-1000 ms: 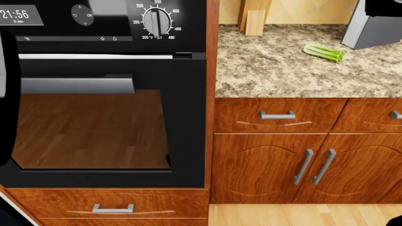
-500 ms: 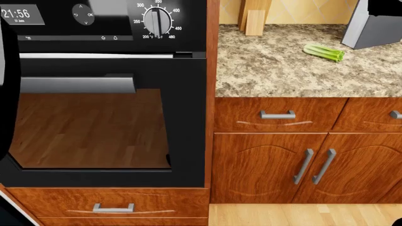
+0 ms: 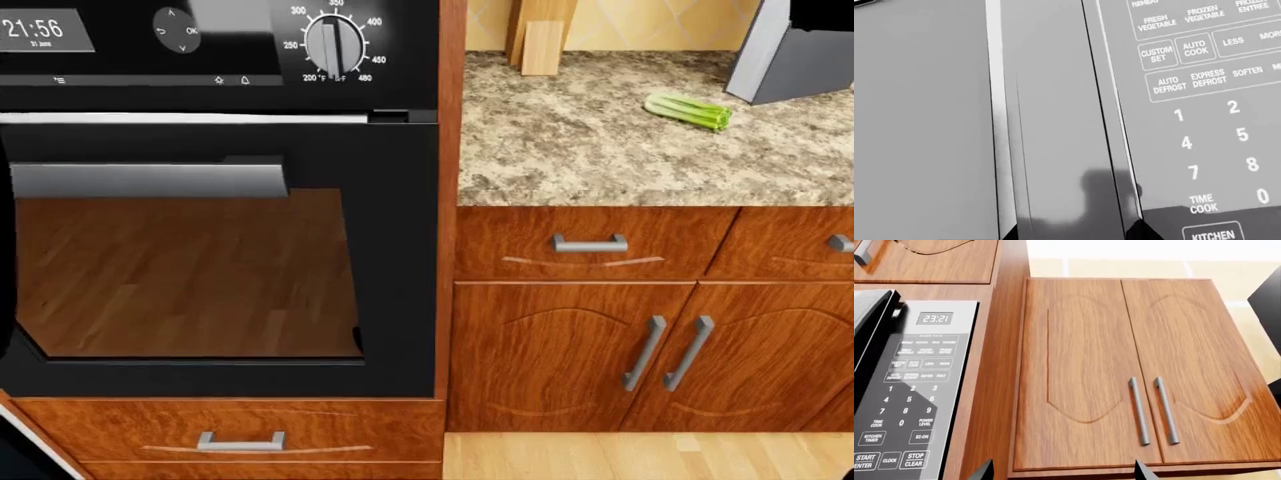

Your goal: Open the microwave door

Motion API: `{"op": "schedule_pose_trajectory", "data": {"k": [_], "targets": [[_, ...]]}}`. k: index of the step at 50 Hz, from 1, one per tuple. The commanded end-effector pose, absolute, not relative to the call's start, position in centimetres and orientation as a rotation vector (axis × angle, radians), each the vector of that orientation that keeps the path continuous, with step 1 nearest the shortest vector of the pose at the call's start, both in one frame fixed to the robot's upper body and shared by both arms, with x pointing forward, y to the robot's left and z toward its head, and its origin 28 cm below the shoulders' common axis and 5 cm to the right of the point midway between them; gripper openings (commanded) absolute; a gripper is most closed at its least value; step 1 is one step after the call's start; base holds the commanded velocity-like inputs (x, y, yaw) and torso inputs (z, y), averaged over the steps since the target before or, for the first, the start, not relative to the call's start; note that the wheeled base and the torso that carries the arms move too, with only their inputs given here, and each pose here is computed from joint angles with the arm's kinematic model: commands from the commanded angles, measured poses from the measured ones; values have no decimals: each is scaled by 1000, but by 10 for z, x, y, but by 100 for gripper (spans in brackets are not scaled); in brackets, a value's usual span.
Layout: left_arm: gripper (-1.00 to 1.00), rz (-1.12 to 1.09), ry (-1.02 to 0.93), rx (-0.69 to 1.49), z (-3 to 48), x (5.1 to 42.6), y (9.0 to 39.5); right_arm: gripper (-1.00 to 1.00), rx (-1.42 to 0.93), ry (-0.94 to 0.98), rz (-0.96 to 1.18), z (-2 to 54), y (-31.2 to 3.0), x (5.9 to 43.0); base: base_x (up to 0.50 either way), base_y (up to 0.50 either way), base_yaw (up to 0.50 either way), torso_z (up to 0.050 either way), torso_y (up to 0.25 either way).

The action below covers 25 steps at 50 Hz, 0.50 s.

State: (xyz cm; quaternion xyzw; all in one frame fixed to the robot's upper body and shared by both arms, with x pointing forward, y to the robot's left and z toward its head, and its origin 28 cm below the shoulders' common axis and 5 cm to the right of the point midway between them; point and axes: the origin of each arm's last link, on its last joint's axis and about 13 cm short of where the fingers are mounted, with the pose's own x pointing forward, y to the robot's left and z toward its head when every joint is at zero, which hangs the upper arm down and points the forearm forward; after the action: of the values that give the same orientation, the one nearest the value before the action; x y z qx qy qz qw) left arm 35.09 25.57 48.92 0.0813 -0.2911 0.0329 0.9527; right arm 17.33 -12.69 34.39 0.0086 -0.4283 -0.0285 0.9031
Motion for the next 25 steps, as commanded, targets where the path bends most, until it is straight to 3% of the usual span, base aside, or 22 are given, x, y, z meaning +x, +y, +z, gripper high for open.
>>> {"op": "schedule_pose_trajectory", "data": {"k": [1,25], "targets": [[-100,37,-704,174,503,307,253,100,22,-888,-60,344,-127,172,0,0,0,0,0],[-100,-58,-755,170,506,228,250,100,32,-903,-65,346,-129,168,0,-1,-2,1,5]]}}
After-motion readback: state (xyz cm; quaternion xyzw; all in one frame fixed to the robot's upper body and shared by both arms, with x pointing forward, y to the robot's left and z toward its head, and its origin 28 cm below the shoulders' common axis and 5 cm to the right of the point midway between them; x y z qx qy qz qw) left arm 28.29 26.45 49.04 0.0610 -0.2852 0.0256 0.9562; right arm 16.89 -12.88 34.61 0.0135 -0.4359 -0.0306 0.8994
